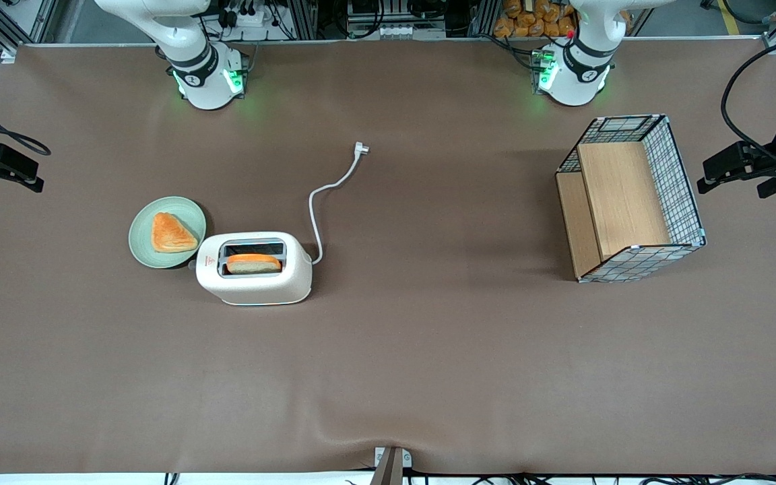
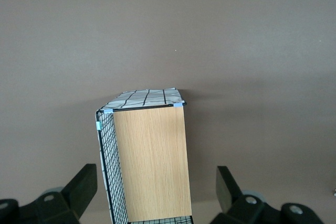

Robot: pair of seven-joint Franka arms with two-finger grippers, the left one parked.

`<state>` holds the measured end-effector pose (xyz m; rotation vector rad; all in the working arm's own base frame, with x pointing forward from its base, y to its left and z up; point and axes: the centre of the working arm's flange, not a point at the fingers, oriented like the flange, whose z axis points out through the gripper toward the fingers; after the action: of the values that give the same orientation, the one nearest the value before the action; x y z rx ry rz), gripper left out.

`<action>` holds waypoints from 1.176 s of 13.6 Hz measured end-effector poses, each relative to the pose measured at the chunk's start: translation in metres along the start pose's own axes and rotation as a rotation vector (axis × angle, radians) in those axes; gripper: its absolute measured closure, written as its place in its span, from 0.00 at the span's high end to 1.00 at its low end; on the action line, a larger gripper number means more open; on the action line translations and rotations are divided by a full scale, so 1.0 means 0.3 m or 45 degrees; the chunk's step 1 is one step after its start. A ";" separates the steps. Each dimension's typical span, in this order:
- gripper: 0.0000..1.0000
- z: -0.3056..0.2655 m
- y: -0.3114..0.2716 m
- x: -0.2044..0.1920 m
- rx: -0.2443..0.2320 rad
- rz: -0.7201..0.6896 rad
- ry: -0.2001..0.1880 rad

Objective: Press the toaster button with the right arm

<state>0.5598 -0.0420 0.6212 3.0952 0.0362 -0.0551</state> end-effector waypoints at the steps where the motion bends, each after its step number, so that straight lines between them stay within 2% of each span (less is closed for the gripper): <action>1: 1.00 0.018 -0.001 0.008 0.001 -0.001 -0.014; 4: 1.00 0.107 -0.003 0.048 0.013 -0.002 -0.077; 6: 1.00 0.185 -0.009 0.083 0.043 -0.001 -0.127; 9: 1.00 0.260 -0.017 0.113 0.061 -0.004 -0.175; 10: 0.96 0.284 -0.021 0.121 0.071 -0.004 -0.190; 11: 0.95 0.310 -0.029 0.128 0.097 -0.003 -0.206; 13: 0.76 0.361 -0.042 0.143 0.139 0.000 -0.234; 16: 0.41 0.401 -0.050 0.155 0.150 -0.002 -0.259</action>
<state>0.6016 -0.0317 0.4988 3.1880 0.0289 -0.3854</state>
